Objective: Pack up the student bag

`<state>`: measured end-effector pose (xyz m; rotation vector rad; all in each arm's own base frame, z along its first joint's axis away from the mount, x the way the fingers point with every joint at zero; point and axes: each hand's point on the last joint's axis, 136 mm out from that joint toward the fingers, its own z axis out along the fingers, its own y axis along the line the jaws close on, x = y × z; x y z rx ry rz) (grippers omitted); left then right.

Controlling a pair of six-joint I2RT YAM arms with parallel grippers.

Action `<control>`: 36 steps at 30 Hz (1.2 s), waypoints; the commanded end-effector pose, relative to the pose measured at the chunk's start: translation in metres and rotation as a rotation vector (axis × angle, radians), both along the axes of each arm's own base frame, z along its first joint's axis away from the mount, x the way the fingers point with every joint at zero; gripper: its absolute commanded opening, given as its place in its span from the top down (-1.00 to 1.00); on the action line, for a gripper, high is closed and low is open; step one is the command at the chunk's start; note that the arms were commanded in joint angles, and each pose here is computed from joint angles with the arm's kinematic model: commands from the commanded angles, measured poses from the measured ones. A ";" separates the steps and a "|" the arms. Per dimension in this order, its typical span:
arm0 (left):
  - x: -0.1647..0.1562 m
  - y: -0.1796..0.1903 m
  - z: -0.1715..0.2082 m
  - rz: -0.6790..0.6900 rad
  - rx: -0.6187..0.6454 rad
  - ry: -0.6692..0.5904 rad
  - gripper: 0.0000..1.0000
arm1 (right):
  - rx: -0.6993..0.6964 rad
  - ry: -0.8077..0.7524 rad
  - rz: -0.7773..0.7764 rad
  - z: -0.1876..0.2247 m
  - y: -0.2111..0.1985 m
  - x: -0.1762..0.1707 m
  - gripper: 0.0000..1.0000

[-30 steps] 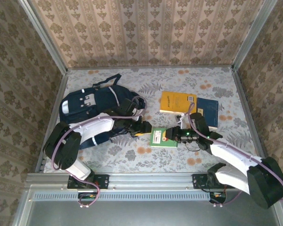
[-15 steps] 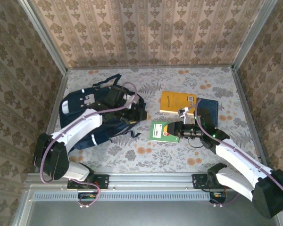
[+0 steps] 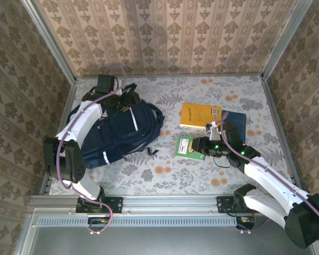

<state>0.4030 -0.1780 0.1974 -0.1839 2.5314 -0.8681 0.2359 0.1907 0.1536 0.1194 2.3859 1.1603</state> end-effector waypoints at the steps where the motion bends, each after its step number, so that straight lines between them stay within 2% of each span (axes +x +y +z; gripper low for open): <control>1: 0.010 0.011 -0.011 0.031 0.045 0.039 -0.24 | -0.014 -0.043 -0.007 0.006 -0.003 0.005 1.00; 5: 0.018 0.011 -0.020 0.030 0.066 0.054 -0.18 | -0.021 -0.036 -0.006 0.001 -0.005 0.007 1.00; 11: 0.024 0.004 -0.034 0.025 0.036 0.095 -0.09 | -0.016 -0.023 -0.012 -0.005 -0.009 0.009 1.00; 21: 0.019 -0.008 -0.060 0.020 -0.002 0.151 -0.06 | -0.011 -0.009 -0.021 -0.014 -0.014 0.007 1.00; 25: 0.019 -0.020 -0.068 0.005 -0.029 0.167 0.02 | -0.010 0.000 -0.029 -0.019 -0.015 0.008 1.00; 28: 0.016 -0.029 -0.075 -0.004 -0.042 0.175 0.14 | 0.000 0.002 -0.030 -0.019 -0.014 0.009 1.00; 31: 0.014 -0.036 -0.080 -0.019 -0.039 0.176 0.38 | 0.000 -0.002 -0.033 -0.016 -0.014 0.009 1.00; 32: 0.012 -0.039 -0.081 -0.029 -0.036 0.175 0.49 | -0.002 -0.008 -0.035 -0.015 -0.015 0.009 1.00; 35: 0.007 -0.051 -0.076 -0.084 -0.039 0.154 0.98 | -0.018 -0.029 -0.054 -0.009 -0.020 0.008 1.00; 36: 0.006 -0.056 -0.072 -0.104 -0.033 0.145 1.00 | -0.030 -0.041 -0.065 -0.007 -0.023 0.008 1.00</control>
